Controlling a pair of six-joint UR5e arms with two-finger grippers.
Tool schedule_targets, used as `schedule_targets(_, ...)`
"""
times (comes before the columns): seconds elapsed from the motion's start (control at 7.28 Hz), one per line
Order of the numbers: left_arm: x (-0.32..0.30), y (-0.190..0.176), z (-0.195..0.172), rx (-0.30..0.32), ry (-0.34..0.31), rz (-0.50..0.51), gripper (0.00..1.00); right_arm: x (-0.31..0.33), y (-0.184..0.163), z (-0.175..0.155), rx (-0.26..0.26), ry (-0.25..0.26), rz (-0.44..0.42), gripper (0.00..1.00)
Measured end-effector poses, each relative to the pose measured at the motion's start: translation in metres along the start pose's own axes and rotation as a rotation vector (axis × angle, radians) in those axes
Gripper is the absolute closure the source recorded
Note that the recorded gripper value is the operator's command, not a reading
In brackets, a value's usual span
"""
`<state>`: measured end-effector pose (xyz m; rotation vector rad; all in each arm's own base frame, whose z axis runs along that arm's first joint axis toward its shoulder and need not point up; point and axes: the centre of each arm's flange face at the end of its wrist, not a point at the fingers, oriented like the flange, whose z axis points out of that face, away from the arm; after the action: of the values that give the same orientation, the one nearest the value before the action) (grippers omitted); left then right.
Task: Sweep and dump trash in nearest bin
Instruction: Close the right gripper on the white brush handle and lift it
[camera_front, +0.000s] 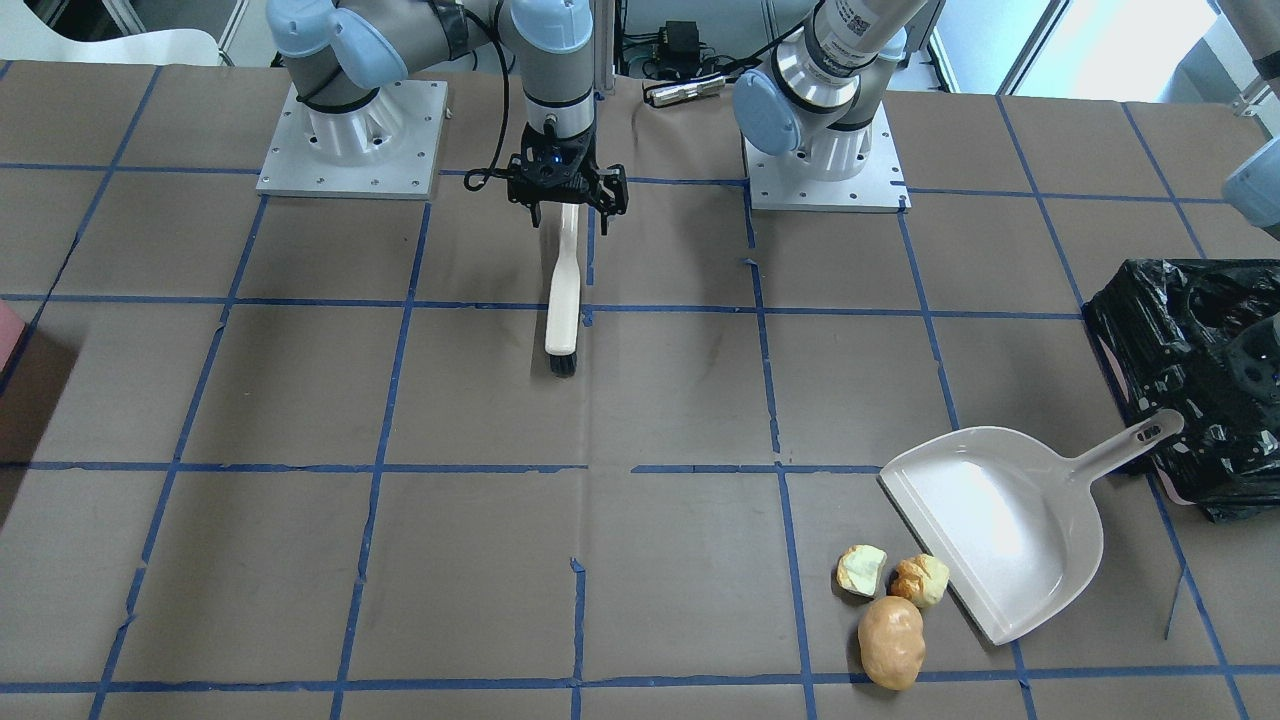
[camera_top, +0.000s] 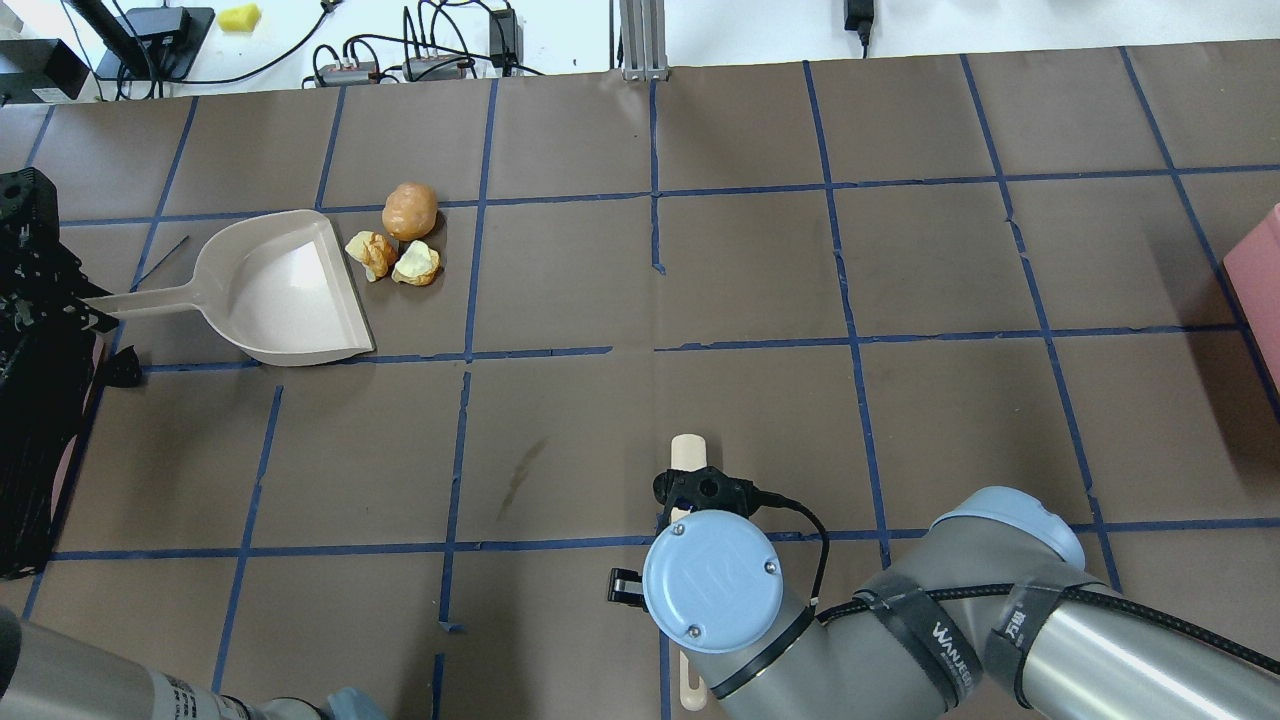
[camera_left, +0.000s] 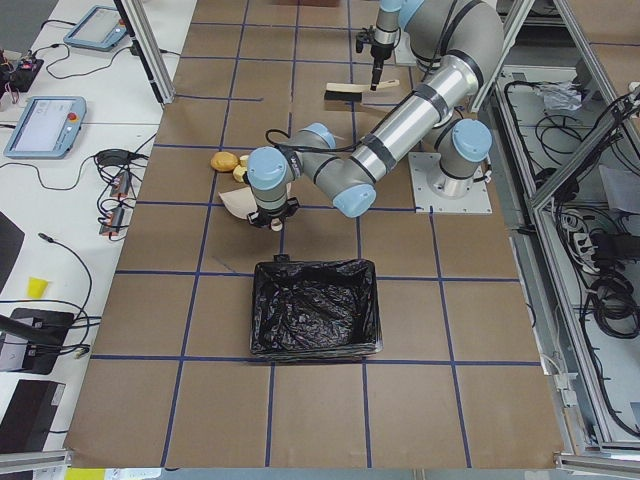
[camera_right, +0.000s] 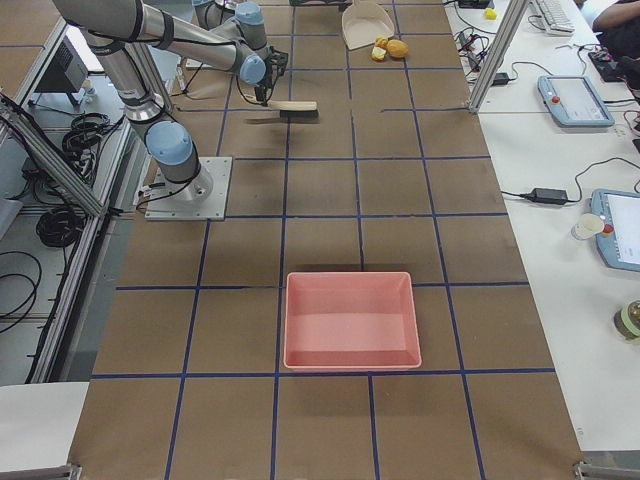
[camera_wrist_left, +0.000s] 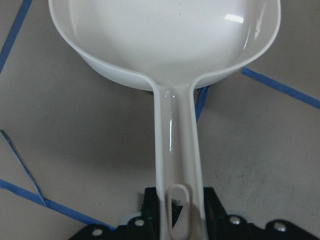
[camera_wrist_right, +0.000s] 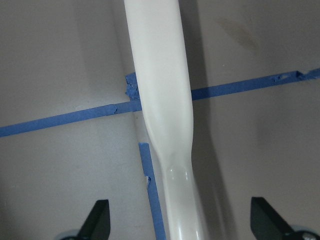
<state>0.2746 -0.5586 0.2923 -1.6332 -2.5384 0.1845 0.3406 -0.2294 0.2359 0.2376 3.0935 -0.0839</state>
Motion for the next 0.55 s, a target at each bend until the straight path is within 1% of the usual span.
schedule_targets(0.14,-0.002,0.0,0.005,0.011,0.001,-0.003,0.94,-0.002,0.006,0.004,-0.007,0.007,-0.014,0.03)
schedule_targets(0.41,-0.007,0.001,0.016,0.038,0.004,-0.011,0.94,-0.005,0.017,0.008,-0.011,0.017,-0.042,0.07)
schedule_targets(0.55,-0.008,0.001,0.02,0.043,0.008,-0.015,0.94,-0.004,0.021,0.011,-0.017,0.023,-0.049,0.07)
